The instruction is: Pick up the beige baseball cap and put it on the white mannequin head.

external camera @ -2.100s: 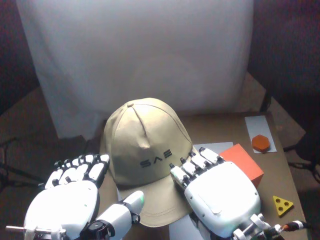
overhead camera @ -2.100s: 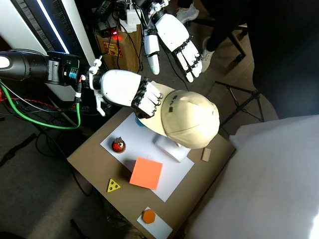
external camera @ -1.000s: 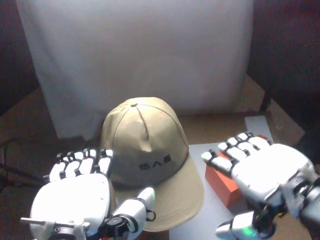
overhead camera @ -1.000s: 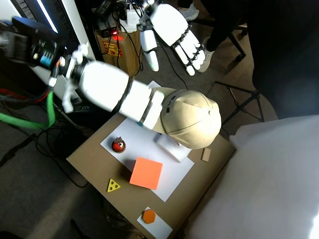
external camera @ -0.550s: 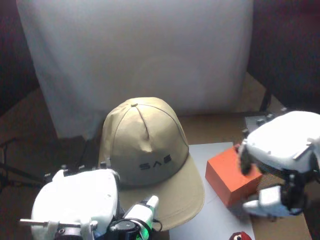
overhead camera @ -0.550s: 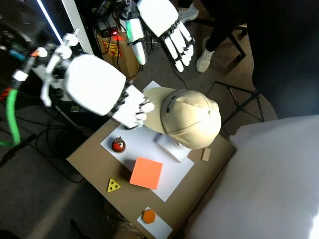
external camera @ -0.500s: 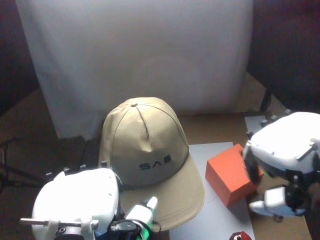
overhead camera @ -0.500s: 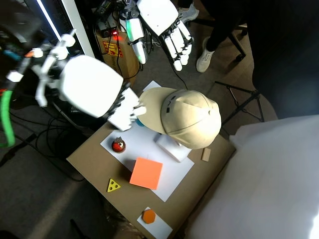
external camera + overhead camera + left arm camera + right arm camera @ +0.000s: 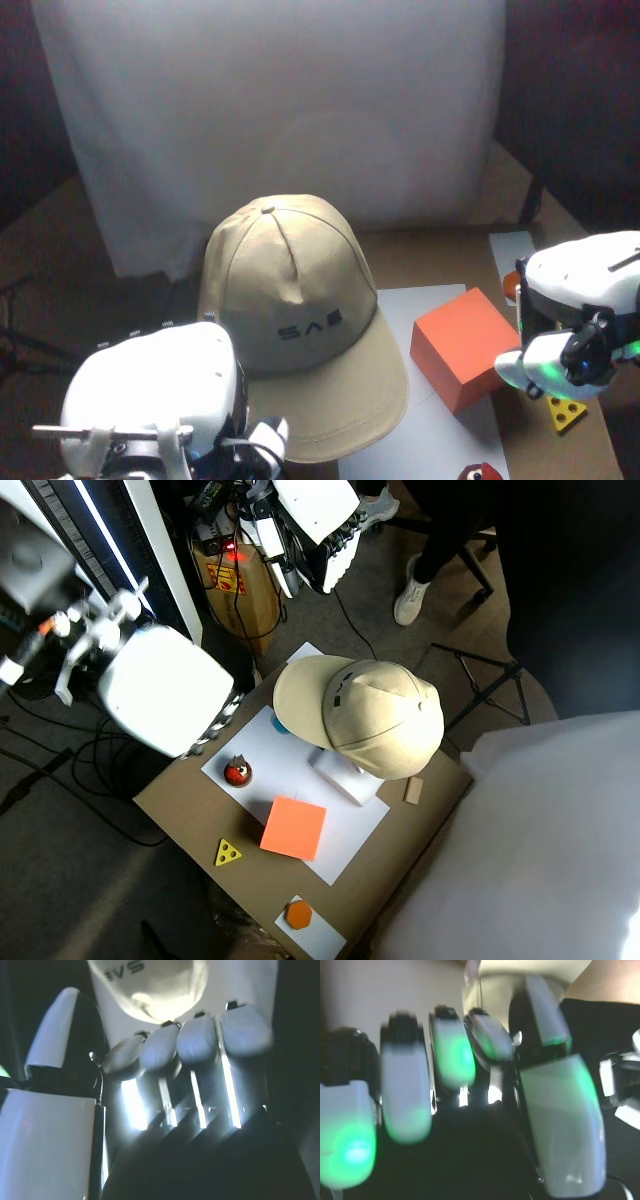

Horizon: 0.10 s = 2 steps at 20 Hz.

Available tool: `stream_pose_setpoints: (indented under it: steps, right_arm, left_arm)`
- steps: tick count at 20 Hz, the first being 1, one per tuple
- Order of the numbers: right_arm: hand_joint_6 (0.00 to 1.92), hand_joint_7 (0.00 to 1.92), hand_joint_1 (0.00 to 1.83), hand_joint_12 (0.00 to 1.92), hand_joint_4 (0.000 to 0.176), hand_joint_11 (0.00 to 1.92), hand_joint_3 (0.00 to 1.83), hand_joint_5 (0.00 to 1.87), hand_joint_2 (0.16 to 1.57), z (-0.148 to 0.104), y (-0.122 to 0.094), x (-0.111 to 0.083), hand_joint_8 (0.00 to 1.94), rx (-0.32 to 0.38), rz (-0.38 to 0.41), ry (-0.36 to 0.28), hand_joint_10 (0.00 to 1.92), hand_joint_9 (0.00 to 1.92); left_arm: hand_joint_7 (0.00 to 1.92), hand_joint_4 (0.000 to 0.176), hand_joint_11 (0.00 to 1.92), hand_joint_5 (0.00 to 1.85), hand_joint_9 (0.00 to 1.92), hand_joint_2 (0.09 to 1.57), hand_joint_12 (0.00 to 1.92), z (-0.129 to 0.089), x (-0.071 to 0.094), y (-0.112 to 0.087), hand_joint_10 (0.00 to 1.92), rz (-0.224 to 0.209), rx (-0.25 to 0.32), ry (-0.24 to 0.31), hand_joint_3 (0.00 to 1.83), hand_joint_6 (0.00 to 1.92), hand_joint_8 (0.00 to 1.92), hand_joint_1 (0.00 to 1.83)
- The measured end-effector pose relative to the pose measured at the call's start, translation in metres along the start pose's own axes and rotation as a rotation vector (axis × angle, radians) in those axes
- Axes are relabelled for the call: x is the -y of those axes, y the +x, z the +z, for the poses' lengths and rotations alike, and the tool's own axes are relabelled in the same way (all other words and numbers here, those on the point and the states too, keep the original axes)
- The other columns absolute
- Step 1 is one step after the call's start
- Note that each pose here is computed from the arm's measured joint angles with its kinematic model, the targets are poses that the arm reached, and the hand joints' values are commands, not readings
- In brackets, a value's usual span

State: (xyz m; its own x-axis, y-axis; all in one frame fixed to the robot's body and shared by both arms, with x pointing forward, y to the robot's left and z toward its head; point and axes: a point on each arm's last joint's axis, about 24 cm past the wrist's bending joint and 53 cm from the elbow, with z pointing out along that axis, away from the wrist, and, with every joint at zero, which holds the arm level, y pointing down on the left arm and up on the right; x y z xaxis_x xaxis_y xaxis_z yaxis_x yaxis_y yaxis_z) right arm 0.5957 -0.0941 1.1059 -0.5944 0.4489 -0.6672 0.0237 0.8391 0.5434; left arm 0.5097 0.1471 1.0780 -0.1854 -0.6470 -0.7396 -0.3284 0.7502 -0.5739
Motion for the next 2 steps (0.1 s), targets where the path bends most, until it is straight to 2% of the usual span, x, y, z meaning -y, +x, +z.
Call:
stream_pose_setpoints:
  steps: [2]
  right_arm:
    - [1.92, 1.64, 0.76, 1.92, 0.176, 1.92, 0.01, 1.42, 1.35, 0.0017, 0.0062, -0.0072, 1.94, 0.001, 0.023, -0.049, 1.92, 1.84]
  left_arm:
    - [1.36, 0.000, 1.48, 1.22, 1.38, 1.19, 1.92, -0.0010, 0.0036, -0.0019, 1.92, -0.008, 0.004, 0.013, 0.00, 1.92, 1.92, 0.85]
